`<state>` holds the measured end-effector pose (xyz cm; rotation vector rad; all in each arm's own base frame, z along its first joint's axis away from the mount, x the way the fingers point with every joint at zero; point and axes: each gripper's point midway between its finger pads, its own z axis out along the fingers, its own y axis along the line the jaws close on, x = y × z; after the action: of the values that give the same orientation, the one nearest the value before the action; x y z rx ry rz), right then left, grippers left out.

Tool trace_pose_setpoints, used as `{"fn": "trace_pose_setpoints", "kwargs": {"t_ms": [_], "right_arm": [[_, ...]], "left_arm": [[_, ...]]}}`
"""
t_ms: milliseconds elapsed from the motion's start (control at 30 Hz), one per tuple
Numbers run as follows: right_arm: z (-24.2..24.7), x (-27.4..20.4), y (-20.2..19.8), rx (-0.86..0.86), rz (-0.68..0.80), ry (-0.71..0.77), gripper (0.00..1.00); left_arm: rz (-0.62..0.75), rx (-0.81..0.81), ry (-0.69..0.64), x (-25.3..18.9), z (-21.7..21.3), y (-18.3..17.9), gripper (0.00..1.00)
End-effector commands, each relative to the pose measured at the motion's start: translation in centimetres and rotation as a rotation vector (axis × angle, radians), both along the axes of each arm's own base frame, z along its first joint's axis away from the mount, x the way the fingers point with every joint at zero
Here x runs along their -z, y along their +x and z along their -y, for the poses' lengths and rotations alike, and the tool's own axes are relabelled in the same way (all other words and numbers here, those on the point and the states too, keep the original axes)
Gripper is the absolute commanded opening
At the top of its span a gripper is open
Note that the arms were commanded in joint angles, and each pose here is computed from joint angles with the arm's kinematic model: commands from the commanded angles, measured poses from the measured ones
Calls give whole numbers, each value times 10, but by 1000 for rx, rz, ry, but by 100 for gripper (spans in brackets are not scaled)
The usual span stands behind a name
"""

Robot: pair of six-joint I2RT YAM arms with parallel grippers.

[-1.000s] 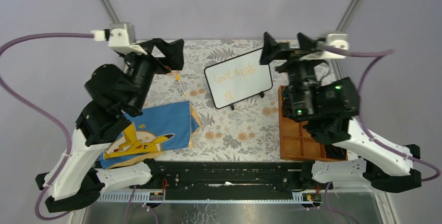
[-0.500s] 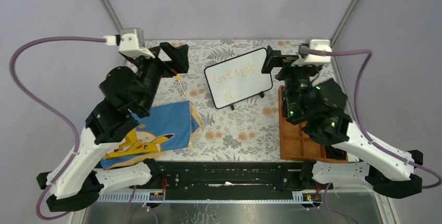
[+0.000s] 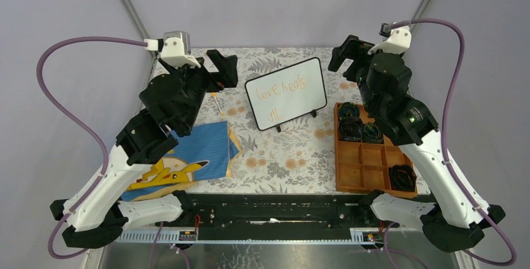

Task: Write a sentence on the whiteboard
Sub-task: Reset both arms

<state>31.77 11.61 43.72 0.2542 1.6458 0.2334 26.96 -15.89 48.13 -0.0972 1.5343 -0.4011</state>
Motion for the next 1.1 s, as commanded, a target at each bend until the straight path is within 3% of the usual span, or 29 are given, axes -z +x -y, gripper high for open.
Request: {"fn": "trace_pose_setpoints", "kwargs": {"t_ms": [0, 133, 500, 1067], "right_arm": [[-3, -15, -12, -62, 25, 71, 100], [10, -19, -15, -14, 71, 65, 100], [38, -98, -47, 47, 368, 44, 100], [29, -80, -42, 45, 372, 4, 100]], "left_arm": [[23, 12, -37, -16, -4, -6, 99], [59, 16, -69, -35, -11, -14, 99], [217, 18, -134, -127, -32, -31, 99], [195, 6, -117, -108, -22, -20, 99]]}}
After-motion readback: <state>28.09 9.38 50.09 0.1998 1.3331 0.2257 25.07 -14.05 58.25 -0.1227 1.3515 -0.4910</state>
